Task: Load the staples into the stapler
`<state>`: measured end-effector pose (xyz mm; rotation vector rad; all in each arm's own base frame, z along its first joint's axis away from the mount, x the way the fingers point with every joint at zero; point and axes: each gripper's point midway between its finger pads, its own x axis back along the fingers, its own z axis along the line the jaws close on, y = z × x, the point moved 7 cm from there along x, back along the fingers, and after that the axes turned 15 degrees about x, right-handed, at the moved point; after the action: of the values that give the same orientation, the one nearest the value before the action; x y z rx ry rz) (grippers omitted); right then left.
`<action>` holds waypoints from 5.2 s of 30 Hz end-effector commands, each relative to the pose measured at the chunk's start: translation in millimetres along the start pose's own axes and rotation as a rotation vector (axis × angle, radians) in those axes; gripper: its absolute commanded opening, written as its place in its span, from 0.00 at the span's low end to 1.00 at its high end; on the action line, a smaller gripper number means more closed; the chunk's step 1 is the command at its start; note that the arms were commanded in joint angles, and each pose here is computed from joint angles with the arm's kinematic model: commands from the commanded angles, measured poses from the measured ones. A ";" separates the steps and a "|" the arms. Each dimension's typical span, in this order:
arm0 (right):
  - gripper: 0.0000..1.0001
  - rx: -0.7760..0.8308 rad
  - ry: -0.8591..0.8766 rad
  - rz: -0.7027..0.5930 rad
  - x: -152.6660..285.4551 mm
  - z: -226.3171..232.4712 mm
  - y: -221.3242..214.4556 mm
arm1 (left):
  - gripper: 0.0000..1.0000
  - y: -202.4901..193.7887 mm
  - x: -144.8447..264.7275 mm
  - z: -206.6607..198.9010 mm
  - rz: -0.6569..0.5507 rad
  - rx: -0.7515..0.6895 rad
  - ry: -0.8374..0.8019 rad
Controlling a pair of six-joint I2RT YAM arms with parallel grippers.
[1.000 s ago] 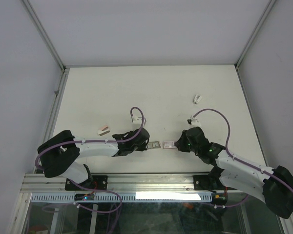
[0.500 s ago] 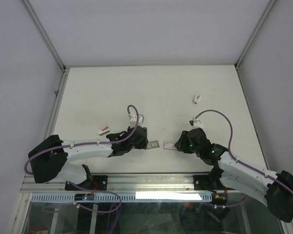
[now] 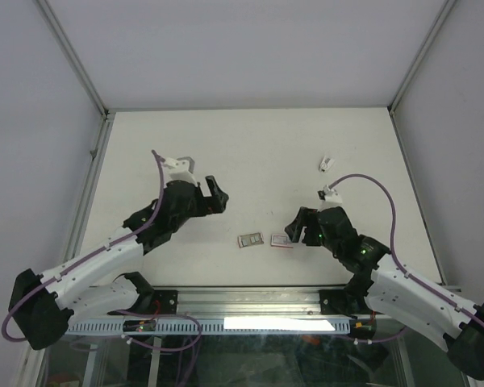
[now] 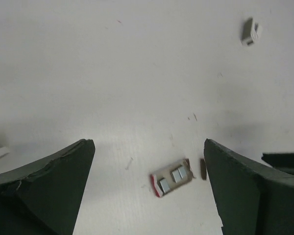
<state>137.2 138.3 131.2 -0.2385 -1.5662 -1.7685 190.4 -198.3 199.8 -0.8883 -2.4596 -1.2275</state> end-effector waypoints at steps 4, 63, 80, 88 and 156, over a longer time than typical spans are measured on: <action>0.74 0.019 0.034 -0.050 -2.7 7.2 14.7 | 0.99 43.1 -5.1 72.8 -0.158 0.123 0.193; 0.75 -0.015 0.069 -0.048 -6.9 10.0 7.7 | 0.40 -37.7 -106.0 50.3 0.170 -0.111 0.066; 0.85 0.106 0.328 -0.073 -37.2 61.6 54.4 | 0.97 38.9 -25.2 37.8 -0.245 0.024 -0.163; 0.79 0.153 0.424 0.008 -88.1 88.3 62.7 | 0.95 22.0 -19.0 49.6 -0.260 -0.004 -0.257; 0.72 0.195 0.359 -0.092 -65.3 60.0 58.7 | 0.35 -62.1 -59.9 88.9 0.037 -0.012 0.077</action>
<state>196.9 223.0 141.9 0.2064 -1.4741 -1.5516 191.6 -176.5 69.1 -0.9486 -2.3473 -1.1994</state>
